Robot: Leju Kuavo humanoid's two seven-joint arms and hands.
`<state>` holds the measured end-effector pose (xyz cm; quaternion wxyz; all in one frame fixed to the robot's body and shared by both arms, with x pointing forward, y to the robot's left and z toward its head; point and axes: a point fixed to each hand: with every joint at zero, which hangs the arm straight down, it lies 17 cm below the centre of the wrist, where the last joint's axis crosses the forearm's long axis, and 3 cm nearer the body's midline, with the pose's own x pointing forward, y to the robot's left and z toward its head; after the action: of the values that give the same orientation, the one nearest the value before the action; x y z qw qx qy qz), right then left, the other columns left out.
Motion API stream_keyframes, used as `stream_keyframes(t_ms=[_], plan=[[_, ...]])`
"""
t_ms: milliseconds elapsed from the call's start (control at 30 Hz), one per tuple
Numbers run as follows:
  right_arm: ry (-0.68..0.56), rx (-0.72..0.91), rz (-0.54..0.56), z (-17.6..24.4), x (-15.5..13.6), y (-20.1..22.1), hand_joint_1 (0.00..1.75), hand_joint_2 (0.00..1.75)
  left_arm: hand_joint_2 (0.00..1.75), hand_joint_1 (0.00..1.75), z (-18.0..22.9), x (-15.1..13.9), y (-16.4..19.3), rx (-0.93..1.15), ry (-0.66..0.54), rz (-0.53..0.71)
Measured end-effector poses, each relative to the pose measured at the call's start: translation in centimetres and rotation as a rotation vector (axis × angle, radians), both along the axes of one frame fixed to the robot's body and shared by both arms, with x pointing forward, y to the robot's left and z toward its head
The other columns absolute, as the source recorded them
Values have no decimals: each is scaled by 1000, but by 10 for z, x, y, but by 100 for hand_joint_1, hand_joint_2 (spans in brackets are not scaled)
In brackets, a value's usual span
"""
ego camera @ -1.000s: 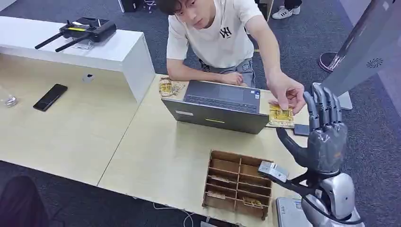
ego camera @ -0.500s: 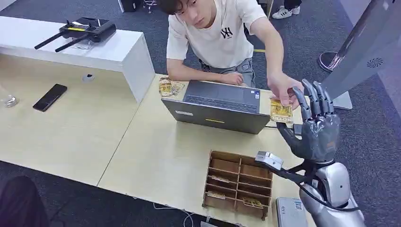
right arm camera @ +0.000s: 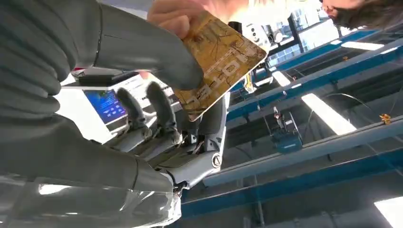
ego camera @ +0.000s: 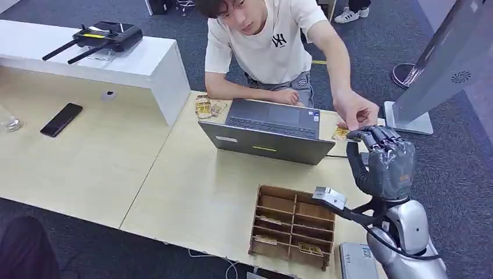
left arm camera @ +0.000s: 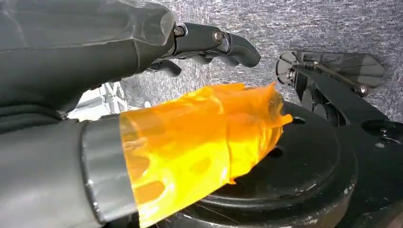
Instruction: Pass the card to the sensor for recognition and then transmit it.
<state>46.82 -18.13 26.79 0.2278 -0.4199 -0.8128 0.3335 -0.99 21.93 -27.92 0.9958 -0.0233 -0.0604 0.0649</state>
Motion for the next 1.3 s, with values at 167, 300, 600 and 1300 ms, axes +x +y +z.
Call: stream_keyframes(t_ms=[167,300,600,1300], plan=[[5,-2,-1,-2,0,0,150,175,0,0,0,0,0,2,-1,-11],[8,-3,-2,-3,0,0,152,175,0,0,0,-1,0,6,0,-17],[71,63,-10,-13,3,-9,169,175,0,0,0,-3,0,9,-2,-34],[447,490,-8,-45,0,-62,175,175,0,0,0,-5,-9,24,14,30]])
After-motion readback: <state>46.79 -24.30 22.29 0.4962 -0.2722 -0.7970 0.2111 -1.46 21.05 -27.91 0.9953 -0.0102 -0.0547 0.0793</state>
